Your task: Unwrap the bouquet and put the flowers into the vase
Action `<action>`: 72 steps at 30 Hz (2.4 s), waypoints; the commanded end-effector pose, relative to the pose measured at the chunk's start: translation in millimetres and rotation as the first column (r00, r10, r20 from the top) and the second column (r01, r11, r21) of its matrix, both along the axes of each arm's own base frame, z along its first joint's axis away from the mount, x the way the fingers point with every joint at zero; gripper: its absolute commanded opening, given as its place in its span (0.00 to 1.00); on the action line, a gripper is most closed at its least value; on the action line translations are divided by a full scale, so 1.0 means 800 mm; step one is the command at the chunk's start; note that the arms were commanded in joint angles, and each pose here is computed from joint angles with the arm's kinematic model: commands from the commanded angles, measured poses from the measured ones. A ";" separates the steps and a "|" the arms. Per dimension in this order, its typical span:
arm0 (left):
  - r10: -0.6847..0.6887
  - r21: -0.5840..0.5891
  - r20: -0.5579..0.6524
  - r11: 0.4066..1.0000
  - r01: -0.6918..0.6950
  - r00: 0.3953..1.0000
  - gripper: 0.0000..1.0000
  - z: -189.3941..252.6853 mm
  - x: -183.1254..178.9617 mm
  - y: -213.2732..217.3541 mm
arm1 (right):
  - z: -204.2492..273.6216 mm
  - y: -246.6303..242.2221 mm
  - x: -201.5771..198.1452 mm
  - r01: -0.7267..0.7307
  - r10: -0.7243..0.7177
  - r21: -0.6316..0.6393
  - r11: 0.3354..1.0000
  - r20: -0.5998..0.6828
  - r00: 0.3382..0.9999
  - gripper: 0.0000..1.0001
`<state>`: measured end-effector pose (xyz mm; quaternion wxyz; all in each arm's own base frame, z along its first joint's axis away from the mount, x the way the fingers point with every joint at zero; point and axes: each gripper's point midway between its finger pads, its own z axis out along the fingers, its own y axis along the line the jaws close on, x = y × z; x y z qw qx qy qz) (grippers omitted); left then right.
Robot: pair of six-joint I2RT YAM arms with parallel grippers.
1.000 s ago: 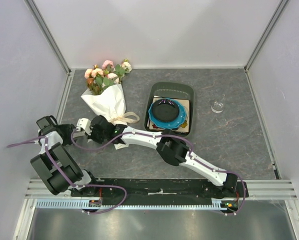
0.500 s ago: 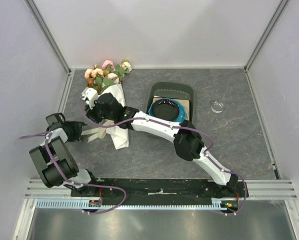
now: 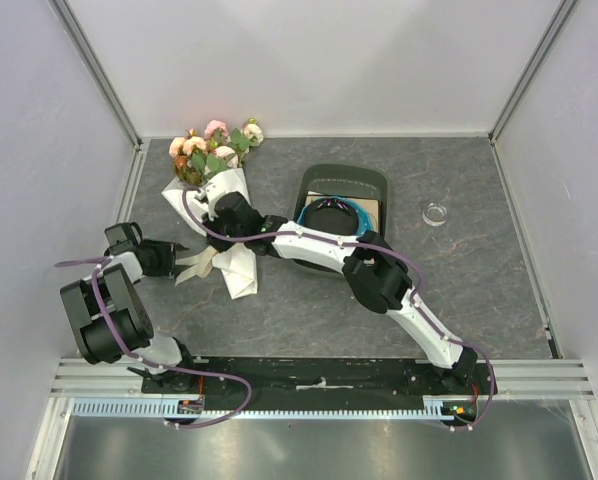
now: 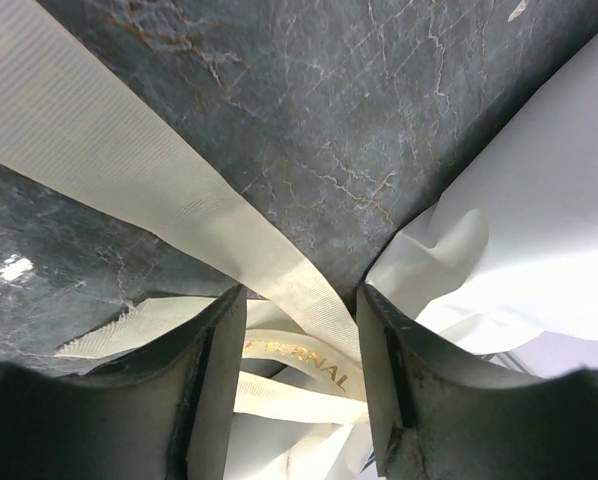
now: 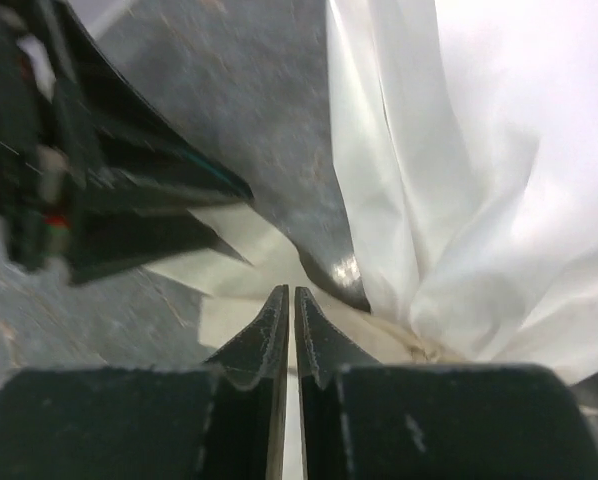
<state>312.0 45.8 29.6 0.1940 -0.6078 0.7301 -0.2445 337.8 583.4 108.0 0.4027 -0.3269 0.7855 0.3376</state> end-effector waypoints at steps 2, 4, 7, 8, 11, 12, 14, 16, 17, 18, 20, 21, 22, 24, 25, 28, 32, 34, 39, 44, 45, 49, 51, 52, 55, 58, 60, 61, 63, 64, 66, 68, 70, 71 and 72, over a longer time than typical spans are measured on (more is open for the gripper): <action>-0.017 0.017 0.010 1.000 0.017 1.000 0.60 0.001 0.000 -0.002 | -0.024 -0.020 -0.020 -0.006 0.004 -0.026 1.000 -0.062 0.998 0.07; 0.003 0.041 -0.025 0.999 -0.002 1.000 0.65 -0.002 -0.006 0.003 | -0.022 -0.024 -0.022 -0.004 0.003 -0.012 1.000 -0.057 0.998 0.05; 0.034 0.076 -0.083 0.997 -0.027 0.996 0.67 -0.007 -0.016 0.012 | -0.038 -0.035 -0.026 0.002 -0.005 -0.039 0.999 -0.066 0.998 0.04; 0.061 0.093 -0.105 0.994 -0.051 0.993 0.66 -0.010 -0.018 0.018 | -0.041 -0.036 -0.027 0.003 -0.006 -0.044 0.999 -0.063 0.998 0.04; 0.071 0.090 -0.139 0.994 -0.059 0.988 0.64 -0.016 -0.017 0.016 | -0.040 -0.036 -0.025 0.003 -0.005 -0.043 0.999 -0.054 0.999 0.04; 0.067 0.087 -0.147 0.995 -0.054 0.987 0.64 -0.016 -0.015 0.014 | -0.040 -0.037 -0.024 0.005 -0.007 -0.044 0.999 -0.052 0.999 0.03; 0.024 0.076 -0.157 0.997 -0.012 0.987 0.59 -0.012 -0.007 0.001 | -0.038 -0.037 -0.025 0.000 -0.002 -0.043 0.999 -0.048 0.999 0.03; -0.008 0.066 -0.188 0.998 0.021 0.982 0.58 -0.018 -0.006 -0.013 | -0.038 -0.038 -0.026 -0.005 0.003 -0.045 0.999 -0.046 0.999 0.03; 0.003 0.048 -0.219 0.999 0.007 0.976 0.58 -0.023 -0.012 -0.018 | -0.036 -0.040 -0.025 -0.003 0.002 -0.047 0.999 -0.039 0.999 0.03; 0.015 0.031 -0.252 1.000 -0.007 0.968 0.58 -0.032 -0.019 -0.021 | -0.035 -0.040 -0.026 -0.004 0.003 -0.047 0.999 -0.037 0.999 0.03; 0.058 0.012 -0.303 0.998 -0.057 0.951 0.58 -0.045 -0.032 -0.025 | -0.033 -0.044 -0.025 0.000 -0.001 -0.054 0.999 -0.027 1.000 0.03; 0.066 0.008 -0.308 0.998 -0.066 0.949 0.59 -0.048 -0.032 -0.026 | -0.026 -0.041 -0.022 0.002 -0.003 -0.033 0.999 -0.011 1.000 0.03; 0.066 0.001 -0.330 0.998 -0.069 0.942 0.59 -0.055 -0.035 -0.029 | -0.026 -0.042 -0.023 0.002 -0.003 -0.033 0.999 -0.011 1.000 0.03; 0.083 0.000 -0.332 0.996 -0.088 0.940 0.59 -0.059 -0.026 -0.028 | -0.022 -0.042 -0.023 0.000 0.000 -0.025 1.000 -0.007 1.000 0.03; 0.087 -0.004 -0.353 0.996 -0.095 0.932 0.58 -0.066 -0.027 -0.028 | -0.023 -0.042 -0.024 -0.003 0.003 -0.025 1.000 -0.009 1.000 0.03; 0.109 0.004 -0.319 0.994 -0.113 0.941 0.35 -0.066 -0.013 -0.023 | -0.018 -0.040 -0.027 -0.012 0.012 -0.013 1.000 -0.012 1.000 0.03; 0.111 0.010 -0.273 0.994 -0.113 0.956 0.18 -0.064 -0.009 -0.024 | -0.017 -0.041 -0.027 -0.011 0.011 -0.009 1.000 -0.016 1.000 0.03; 0.102 0.023 -0.238 0.995 -0.099 0.966 0.10 -0.059 -0.003 -0.021 | -0.015 -0.039 -0.029 -0.015 0.015 0.002 1.000 -0.024 1.000 0.03; 0.034 0.098 -0.073 0.995 -0.027 0.997 0.02 -0.008 0.015 -0.017 | 0.001 -0.036 -0.035 -0.033 0.034 0.027 0.999 -0.033 0.999 0.06; -0.039 0.232 0.108 0.973 0.012 0.993 0.02 0.064 0.019 -0.014 | 0.053 -0.041 -0.036 -0.049 0.048 0.053 0.997 0.020 0.999 0.37; -0.052 0.238 0.132 0.971 0.020 0.990 0.02 0.073 0.020 -0.015 | 0.065 -0.042 -0.034 -0.046 0.044 0.065 0.997 0.032 0.999 0.42; -0.146 0.250 0.224 0.964 0.088 0.964 0.02 0.107 0.025 -0.034 | 0.106 -0.046 -0.027 -0.045 0.038 0.110 0.993 0.071 0.997 0.66; -0.180 0.243 0.245 0.963 0.119 0.953 0.02 0.115 0.025 -0.044 | 0.115 -0.045 -0.025 -0.062 0.052 0.097 0.993 0.099 0.994 0.81; -0.197 0.239 0.257 0.962 0.135 0.946 0.02 0.120 0.025 -0.051 | 0.116 -0.045 -0.023 -0.073 0.063 0.086 0.994 0.113 0.992 0.84; -0.236 0.261 0.312 0.953 0.156 0.920 0.02 0.145 0.028 -0.062 | 0.102 -0.037 -0.024 -0.138 0.130 0.041 0.990 0.154 0.980 0.89; -0.278 0.292 0.369 0.940 0.173 0.887 0.02 0.177 0.031 -0.073 | 0.090 -0.032 -0.032 -0.214 0.209 0.008 0.977 0.185 0.960 0.90; -0.300 0.309 0.393 0.933 0.182 0.869 0.02 0.193 0.030 -0.080 | 0.085 -0.029 -0.032 -0.232 0.229 -0.007 0.973 0.206 0.951 0.90; -0.302 0.316 0.403 0.932 0.178 0.864 0.02 0.201 0.030 -0.081 | 0.079 -0.027 -0.031 -0.234 0.232 -0.015 0.972 0.205 0.951 0.91; -0.308 0.325 0.421 0.929 0.175 0.853 0.02 0.212 0.028 -0.084 | 0.079 -0.021 -0.032 -0.234 0.231 -0.009 0.972 0.214 0.949 0.91; -0.307 0.324 0.424 0.930 0.174 0.852 0.02 0.215 0.027 -0.085 | 0.070 -0.019 -0.030 -0.233 0.231 -0.016 0.972 0.210 0.950 0.91; -0.312 0.328 0.431 0.928 0.175 0.847 0.02 0.221 0.026 -0.086 | 0.074 -0.012 -0.029 -0.235 0.230 -0.006 0.972 0.221 0.948 0.91; -0.318 0.325 0.433 0.928 0.182 0.843 0.02 0.223 0.026 -0.088 | 0.069 -0.003 -0.026 -0.225 0.218 0.014 0.974 0.205 0.954 0.90; -0.327 0.321 0.432 0.927 0.196 0.840 0.02 0.223 0.027 -0.091 | 0.072 0.003 -0.019 -0.187 0.176 0.038 0.982 0.193 0.965 0.86; -0.331 0.320 0.431 0.926 0.201 0.839 0.02 0.223 0.027 -0.092 | 0.075 0.004 -0.015 -0.171 0.158 0.049 0.984 0.196 0.968 0.84; -0.337 0.319 0.428 0.924 0.208 0.839 0.02 0.221 0.027 -0.094 | 0.081 0.006 -0.012 -0.158 0.144 0.059 0.986 0.199 0.969 0.83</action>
